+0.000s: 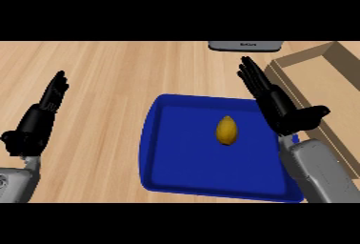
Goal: Pick the lemon from the tray and place it in the cardboard box
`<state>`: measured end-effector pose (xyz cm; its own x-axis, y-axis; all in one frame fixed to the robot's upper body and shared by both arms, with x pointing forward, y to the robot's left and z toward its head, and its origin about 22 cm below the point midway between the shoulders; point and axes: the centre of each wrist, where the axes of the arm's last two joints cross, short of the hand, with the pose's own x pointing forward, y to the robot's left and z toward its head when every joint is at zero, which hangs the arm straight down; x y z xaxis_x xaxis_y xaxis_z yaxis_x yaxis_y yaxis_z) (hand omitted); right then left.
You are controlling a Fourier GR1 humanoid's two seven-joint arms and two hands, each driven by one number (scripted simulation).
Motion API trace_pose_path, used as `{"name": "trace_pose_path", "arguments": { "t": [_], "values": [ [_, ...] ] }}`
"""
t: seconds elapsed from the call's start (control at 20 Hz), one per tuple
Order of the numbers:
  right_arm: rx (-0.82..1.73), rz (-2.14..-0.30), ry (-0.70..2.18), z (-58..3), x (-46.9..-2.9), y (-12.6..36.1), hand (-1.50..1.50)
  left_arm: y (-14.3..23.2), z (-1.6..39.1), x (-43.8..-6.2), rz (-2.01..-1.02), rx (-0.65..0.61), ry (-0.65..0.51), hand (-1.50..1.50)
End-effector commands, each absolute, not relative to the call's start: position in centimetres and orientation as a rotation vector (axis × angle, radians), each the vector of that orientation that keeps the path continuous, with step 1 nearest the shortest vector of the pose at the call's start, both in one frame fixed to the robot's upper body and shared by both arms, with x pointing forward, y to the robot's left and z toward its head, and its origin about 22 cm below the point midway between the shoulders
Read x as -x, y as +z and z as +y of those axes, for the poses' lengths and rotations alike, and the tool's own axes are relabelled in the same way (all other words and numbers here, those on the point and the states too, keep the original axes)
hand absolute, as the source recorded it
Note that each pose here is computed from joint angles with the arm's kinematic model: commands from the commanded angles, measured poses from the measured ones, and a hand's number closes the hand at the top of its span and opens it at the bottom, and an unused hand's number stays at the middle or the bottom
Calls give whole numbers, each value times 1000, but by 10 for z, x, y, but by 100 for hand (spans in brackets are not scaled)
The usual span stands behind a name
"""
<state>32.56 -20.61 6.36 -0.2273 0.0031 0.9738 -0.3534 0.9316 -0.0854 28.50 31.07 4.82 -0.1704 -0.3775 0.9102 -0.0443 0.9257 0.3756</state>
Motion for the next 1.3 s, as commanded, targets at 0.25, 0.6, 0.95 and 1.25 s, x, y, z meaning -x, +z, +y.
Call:
{"name": "trace_pose_path", "arguments": {
  "t": [0.25,0.6,0.95,1.25],
  "values": [
    [104,-1707,10,-251,-317,81,-150,35,336,-259,-1498,-155,21,0],
    [551,-2079,-17,-234,-261,66,-150,31,326,-239,-1427,-92,64,0],
    [698,-1744,499,-243,-240,74,-150,44,323,-244,-1437,-73,36,0],
    [866,-1414,781,-239,-248,114,-150,48,310,-252,-1432,-46,28,0]
  ]
}}
